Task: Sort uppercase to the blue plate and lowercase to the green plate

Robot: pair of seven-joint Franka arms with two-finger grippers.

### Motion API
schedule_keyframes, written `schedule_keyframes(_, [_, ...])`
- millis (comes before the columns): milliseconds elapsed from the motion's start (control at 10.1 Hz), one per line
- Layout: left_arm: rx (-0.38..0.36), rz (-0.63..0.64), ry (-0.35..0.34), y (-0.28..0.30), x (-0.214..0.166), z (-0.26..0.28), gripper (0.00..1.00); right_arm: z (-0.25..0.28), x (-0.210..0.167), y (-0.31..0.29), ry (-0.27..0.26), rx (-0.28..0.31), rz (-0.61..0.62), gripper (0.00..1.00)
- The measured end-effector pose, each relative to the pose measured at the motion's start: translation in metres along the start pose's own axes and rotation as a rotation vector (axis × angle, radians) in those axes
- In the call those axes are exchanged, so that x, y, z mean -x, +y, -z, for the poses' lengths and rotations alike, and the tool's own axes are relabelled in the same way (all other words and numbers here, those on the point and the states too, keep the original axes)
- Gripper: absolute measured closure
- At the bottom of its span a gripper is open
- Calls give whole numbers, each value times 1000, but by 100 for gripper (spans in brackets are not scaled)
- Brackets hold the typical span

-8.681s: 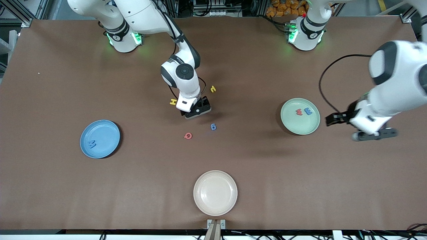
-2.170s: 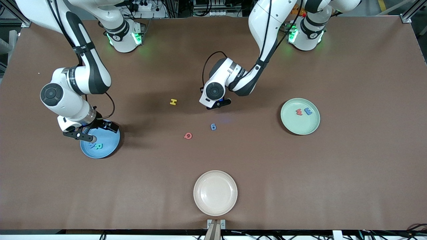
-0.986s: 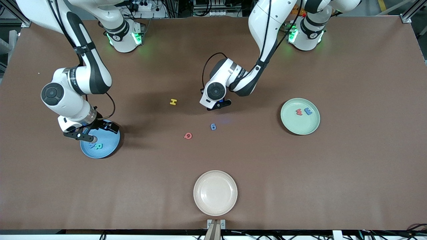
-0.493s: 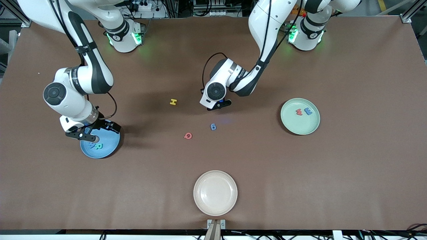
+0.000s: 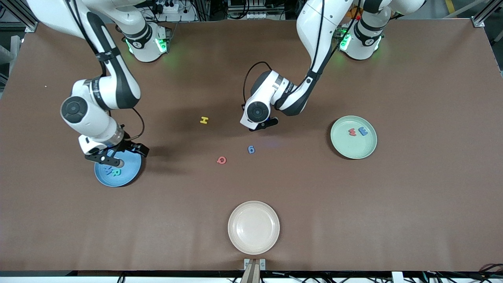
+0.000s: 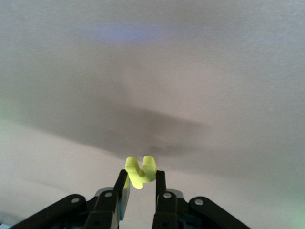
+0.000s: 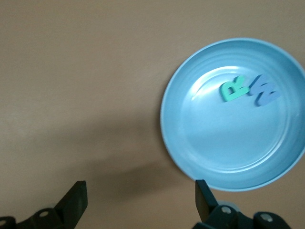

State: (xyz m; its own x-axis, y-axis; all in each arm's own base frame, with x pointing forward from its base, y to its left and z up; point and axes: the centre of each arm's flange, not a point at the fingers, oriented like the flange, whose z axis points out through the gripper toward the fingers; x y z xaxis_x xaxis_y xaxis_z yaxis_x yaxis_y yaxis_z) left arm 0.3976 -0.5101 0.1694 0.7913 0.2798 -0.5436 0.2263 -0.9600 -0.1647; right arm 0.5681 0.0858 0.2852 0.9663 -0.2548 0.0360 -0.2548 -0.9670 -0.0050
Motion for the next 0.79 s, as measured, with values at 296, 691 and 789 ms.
schedule_keyframes(296, [-36,-23,-27,-18,-16,9,74,-11,27,-43,-23,7,-47,0])
schedule_keyframes(691, [-78,-55,-45,-61,-60,36,74,-34,83,-120,-50,8,-109,0])
schedule_keyframes(789, [-100,-60,-48,-77,-74,38,74,-43,95,-134,-53,9,-117,0])
